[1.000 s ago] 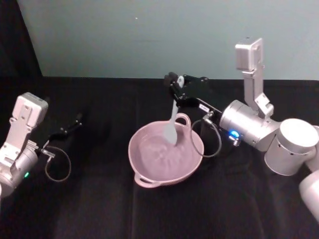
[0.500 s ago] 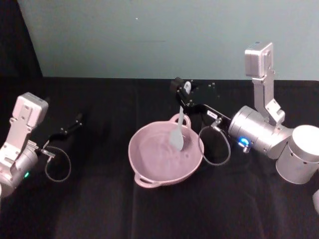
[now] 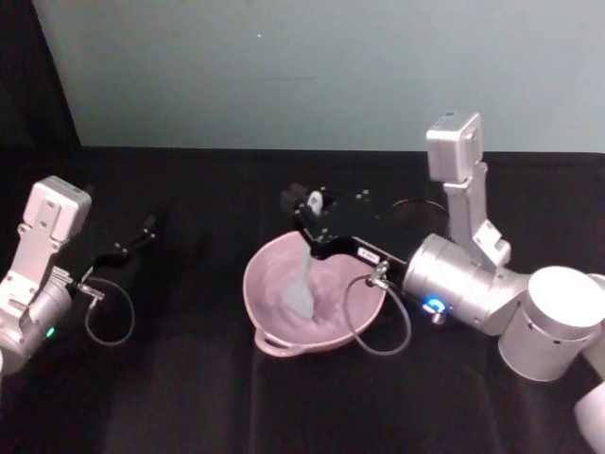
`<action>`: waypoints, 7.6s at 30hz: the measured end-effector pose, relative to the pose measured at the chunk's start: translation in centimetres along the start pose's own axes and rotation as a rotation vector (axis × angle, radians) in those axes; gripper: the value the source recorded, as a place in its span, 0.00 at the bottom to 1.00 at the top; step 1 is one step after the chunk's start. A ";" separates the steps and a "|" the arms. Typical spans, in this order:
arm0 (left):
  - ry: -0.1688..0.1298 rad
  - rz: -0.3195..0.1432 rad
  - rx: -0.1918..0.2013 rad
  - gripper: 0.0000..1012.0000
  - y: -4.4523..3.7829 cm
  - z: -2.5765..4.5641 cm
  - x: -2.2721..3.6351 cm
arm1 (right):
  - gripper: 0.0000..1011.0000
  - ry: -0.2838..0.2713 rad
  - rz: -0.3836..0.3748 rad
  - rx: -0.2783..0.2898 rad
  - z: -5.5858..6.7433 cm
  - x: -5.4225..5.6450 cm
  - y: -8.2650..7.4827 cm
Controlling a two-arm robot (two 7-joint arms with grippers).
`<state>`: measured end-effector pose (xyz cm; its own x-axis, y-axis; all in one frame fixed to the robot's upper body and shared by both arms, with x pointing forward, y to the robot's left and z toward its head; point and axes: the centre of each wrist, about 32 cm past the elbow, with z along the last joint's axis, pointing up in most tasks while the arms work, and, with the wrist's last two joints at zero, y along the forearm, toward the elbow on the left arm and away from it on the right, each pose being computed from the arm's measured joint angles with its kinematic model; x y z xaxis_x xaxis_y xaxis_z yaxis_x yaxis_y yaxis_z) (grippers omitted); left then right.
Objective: Use the one hand to pick up the spoon and stir the clear water in the bowl.
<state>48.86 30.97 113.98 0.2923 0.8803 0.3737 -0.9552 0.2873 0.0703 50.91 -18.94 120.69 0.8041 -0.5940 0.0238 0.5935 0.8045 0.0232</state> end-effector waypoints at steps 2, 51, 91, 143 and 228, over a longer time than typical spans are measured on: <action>0.000 0.000 0.000 1.00 0.00 0.00 0.00 | 0.10 0.003 0.016 0.005 0.0 -0.3 0.5; 0.000 0.000 0.000 1.00 0.00 0.00 0.00 | 0.10 0.018 -0.055 0.016 -0.5 0.0 -1.2; 0.000 0.000 0.000 1.00 0.00 0.00 0.00 | 0.10 -0.010 -0.156 0.042 -0.5 3.8 -0.2; 0.000 0.000 0.000 1.00 0.00 0.00 0.00 | 0.10 -0.008 -0.173 0.051 -0.3 4.1 0.5; 0.000 0.000 0.000 1.00 0.00 0.00 0.00 | 0.10 0.008 -0.295 0.032 4.6 7.9 -5.9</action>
<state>48.86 30.97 113.98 0.2922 0.8803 0.3738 -0.9553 0.2873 0.0703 53.57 -28.41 125.36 0.5977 -0.8017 0.0037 0.8001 0.5968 0.0596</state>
